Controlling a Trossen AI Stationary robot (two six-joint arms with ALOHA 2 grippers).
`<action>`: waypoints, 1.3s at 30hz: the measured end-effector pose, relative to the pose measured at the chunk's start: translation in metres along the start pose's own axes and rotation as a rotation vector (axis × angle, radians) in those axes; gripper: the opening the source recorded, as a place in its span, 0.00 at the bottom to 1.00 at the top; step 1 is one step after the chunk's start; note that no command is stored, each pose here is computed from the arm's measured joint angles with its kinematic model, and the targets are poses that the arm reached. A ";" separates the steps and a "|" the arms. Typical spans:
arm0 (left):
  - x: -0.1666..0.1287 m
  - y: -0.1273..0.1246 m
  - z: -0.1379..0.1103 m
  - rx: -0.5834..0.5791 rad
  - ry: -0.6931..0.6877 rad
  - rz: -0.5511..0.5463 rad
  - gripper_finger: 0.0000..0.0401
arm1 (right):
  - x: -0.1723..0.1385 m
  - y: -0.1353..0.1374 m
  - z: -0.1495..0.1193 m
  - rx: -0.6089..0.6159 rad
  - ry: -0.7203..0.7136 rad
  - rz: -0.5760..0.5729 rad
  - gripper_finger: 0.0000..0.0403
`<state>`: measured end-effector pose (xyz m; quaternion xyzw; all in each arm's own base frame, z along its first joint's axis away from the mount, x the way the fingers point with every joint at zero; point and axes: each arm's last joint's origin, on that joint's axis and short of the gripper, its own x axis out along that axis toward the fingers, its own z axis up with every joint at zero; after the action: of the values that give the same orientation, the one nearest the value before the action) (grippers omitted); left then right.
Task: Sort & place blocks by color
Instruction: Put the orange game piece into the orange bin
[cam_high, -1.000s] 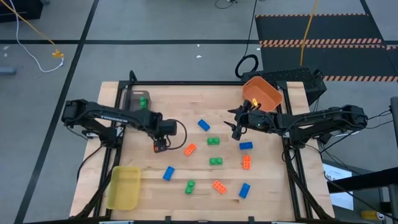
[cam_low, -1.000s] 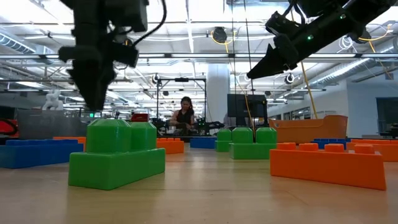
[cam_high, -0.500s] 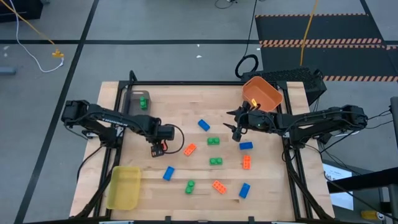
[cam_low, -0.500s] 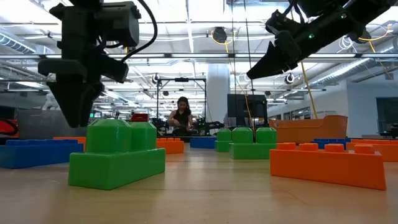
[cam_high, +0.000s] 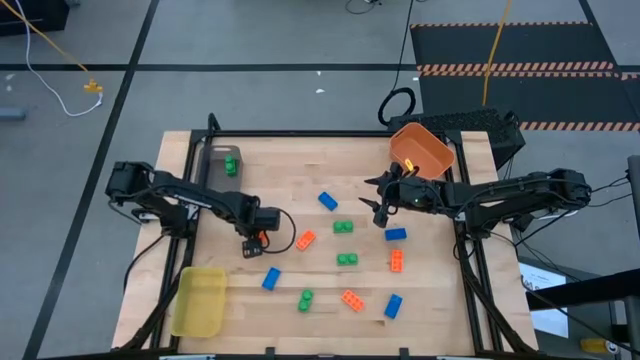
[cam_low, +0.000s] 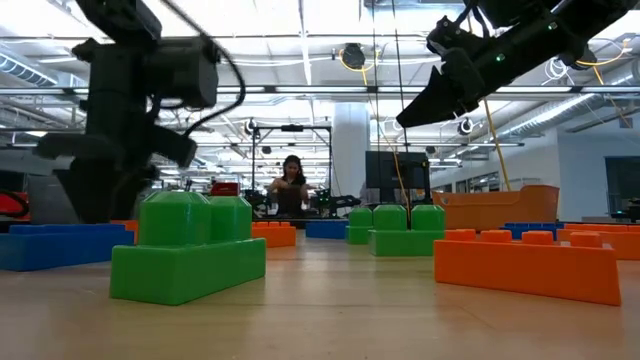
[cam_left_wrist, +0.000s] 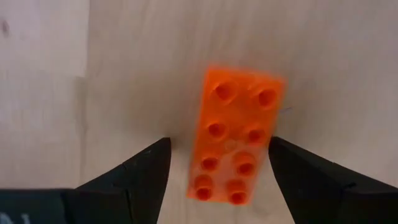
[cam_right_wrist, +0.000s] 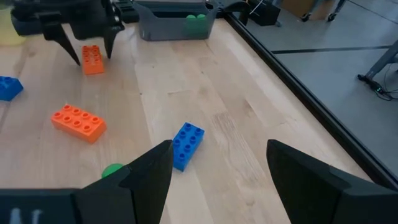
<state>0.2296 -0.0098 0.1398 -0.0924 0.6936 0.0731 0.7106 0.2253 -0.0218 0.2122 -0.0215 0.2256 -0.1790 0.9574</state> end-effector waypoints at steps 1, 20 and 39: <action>0.003 0.000 0.001 0.001 0.002 0.000 0.68 | 0.000 0.000 0.000 0.000 0.000 0.000 0.62; -0.012 0.004 0.036 0.017 -0.169 -0.014 0.35 | 0.000 0.002 0.001 -0.046 -0.007 0.081 0.62; -0.158 0.026 0.126 0.064 -0.769 -0.402 0.35 | -0.016 0.029 0.043 -0.373 -0.419 0.283 0.62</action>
<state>0.3415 0.0488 0.2998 -0.1696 0.3484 -0.0594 0.9199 0.2401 0.0096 0.2537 -0.2013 0.0530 0.0090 0.9780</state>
